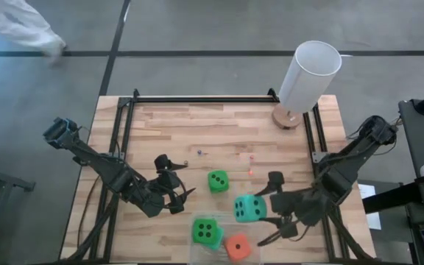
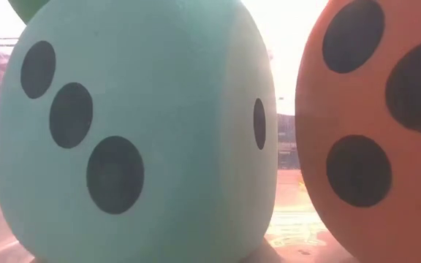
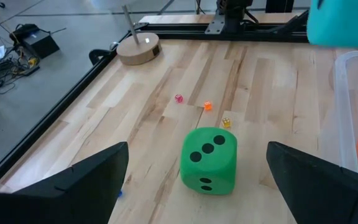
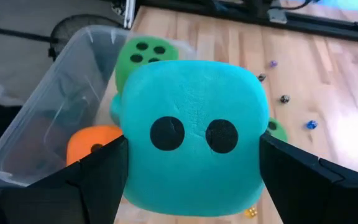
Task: Pick & Place Dice
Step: Put the large blue dice into the transparent bin
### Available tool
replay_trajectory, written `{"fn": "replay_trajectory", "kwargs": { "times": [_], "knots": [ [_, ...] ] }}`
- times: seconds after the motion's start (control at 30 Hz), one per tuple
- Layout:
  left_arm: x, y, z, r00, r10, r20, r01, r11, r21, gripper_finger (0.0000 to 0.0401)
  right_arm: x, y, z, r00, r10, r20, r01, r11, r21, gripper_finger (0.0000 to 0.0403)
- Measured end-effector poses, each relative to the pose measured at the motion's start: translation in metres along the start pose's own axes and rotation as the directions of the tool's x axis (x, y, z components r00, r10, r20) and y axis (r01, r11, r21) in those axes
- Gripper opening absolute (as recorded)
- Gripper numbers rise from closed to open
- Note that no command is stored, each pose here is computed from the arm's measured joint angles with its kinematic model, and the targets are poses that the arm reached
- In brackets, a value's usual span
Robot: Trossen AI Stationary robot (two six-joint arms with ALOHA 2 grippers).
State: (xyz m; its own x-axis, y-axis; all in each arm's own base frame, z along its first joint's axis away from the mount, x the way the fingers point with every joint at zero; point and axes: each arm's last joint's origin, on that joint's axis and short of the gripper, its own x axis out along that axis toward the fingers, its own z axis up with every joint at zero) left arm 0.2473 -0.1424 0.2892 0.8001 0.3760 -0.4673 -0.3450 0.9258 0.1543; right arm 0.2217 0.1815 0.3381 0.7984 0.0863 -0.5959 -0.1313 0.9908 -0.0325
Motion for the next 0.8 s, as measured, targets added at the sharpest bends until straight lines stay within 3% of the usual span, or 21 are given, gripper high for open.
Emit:
{"fn": "replay_trajectory", "kwargs": {
  "times": [0.2,0.47,0.8],
  "knots": [
    [0.0,0.0,0.0,1.0,0.0,0.0,0.0,1.0,0.0,0.0383,0.018,0.012,0.001,0.999,0.023,-0.028,-0.023,1.0,-0.014,0.0315],
    [0.0,0.0,0.0,1.0,0.0,0.0,0.0,1.0,0.0,0.0388,0.036,0.03,0.01,0.987,0.145,-0.065,-0.145,0.989,0.0,0.0315],
    [0.0,0.0,0.0,1.0,0.0,0.0,0.0,1.0,0.0,0.0384,0.054,0.047,0.015,0.978,0.181,-0.103,-0.185,0.982,-0.028,0.0318]
  ]
}}
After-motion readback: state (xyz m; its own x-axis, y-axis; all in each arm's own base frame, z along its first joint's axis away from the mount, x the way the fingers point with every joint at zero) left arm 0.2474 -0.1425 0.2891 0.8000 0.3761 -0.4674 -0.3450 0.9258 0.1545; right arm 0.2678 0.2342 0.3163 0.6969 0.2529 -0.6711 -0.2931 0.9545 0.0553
